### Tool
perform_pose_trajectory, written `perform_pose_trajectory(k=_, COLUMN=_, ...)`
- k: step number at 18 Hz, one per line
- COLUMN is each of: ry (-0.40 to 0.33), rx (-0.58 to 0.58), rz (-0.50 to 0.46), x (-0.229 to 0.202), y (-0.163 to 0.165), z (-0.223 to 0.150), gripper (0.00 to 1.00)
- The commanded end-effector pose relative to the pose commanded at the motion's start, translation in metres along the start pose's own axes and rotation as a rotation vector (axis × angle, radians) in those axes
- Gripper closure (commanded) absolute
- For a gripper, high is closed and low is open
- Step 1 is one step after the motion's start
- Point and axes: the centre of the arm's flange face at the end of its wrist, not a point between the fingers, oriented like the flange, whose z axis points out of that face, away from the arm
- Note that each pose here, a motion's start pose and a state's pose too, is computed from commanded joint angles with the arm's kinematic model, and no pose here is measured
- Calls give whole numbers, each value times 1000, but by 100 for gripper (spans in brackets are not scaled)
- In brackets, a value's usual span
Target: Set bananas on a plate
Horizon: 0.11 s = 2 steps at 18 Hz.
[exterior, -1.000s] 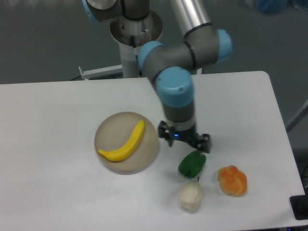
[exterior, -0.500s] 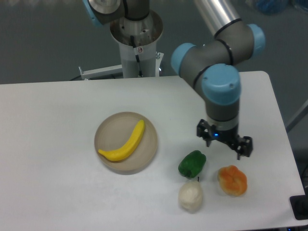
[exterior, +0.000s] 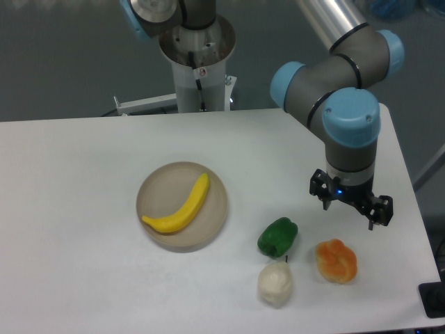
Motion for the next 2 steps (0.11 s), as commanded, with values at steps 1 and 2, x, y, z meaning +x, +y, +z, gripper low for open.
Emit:
perform_pose_trajectory(k=1, ry=-1, rx=1, rz=0, x=0, y=0, z=0, gripper=0)
perform_pose_trajectory(k=2, ry=-3, rx=1, rz=0, x=-1, y=1, z=0, gripper=0)
